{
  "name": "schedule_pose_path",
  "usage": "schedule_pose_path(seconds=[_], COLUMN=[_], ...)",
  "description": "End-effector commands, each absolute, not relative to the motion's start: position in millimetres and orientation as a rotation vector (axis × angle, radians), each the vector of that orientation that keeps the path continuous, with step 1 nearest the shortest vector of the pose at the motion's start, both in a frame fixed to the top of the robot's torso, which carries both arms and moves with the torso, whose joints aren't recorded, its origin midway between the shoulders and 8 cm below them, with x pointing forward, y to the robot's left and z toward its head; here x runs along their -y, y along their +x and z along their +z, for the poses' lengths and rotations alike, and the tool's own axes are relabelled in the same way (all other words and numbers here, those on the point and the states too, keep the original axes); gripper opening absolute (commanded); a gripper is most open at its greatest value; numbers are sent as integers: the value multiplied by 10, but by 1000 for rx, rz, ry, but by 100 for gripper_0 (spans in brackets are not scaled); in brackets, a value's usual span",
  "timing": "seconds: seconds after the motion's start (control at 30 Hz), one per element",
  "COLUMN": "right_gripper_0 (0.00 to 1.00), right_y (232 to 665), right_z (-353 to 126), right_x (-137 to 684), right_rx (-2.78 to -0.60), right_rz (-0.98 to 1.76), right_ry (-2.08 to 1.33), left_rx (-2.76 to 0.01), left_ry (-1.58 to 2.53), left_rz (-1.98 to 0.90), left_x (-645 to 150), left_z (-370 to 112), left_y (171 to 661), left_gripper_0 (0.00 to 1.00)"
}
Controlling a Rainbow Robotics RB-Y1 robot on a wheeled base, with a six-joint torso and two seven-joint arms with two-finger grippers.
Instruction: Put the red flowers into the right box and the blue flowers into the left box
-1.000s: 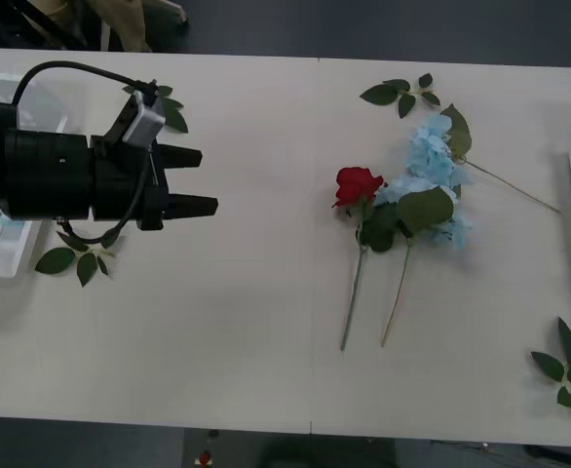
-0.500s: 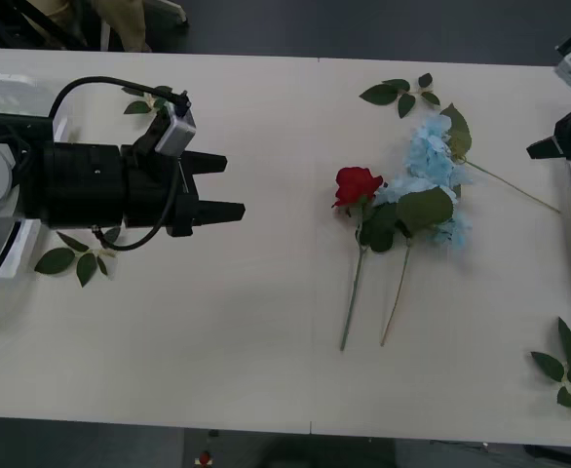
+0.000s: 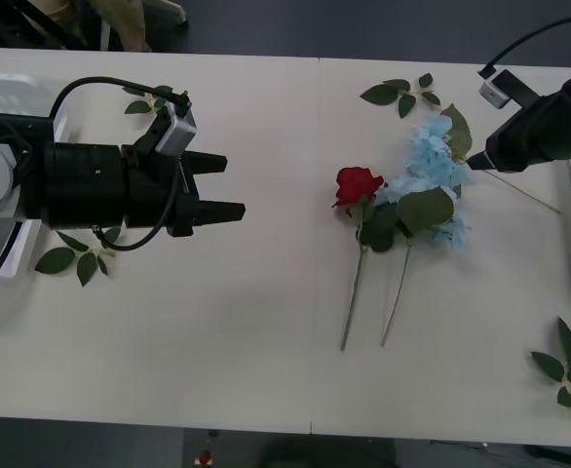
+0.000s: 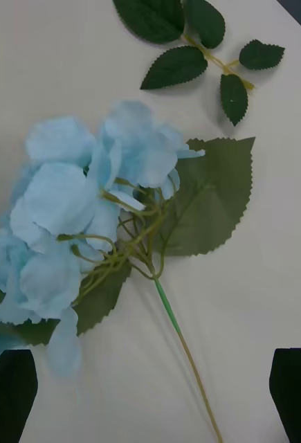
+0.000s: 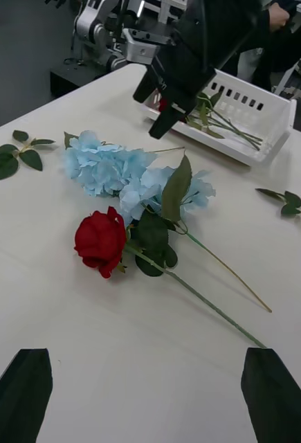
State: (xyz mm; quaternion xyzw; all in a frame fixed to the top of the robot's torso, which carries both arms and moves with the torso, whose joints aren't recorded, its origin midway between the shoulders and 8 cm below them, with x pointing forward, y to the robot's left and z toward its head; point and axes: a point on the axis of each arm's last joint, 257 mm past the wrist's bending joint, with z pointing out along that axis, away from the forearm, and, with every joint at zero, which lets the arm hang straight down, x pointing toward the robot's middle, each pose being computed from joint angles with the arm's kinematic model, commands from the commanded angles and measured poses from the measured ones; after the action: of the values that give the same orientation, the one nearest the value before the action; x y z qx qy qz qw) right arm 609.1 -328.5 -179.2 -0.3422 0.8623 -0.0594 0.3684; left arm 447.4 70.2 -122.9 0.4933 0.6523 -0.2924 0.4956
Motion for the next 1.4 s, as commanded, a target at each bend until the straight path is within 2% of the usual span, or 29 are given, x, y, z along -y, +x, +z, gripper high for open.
schedule_pose_path(seconds=[0.03,0.77,1.4], right_gripper_0=[99,99,98], right_y=[6222,6286,6495], right_z=[-1592,-2019,-2236], right_x=[3109,3330,3437], right_rx=[-2149,-2227,-2183], right_rz=[-212,-392,-456], right_ry=[-938,-934,-858], left_rx=[-1524,-1524,-1524], left_ry=[1219,1219,1219], left_rz=[-658,-658,-658], left_x=[-713,-713,-713], left_z=[-1063,-1063,-1063], left_y=[4506,4506,4506], left_gripper_0=[80,80,80])
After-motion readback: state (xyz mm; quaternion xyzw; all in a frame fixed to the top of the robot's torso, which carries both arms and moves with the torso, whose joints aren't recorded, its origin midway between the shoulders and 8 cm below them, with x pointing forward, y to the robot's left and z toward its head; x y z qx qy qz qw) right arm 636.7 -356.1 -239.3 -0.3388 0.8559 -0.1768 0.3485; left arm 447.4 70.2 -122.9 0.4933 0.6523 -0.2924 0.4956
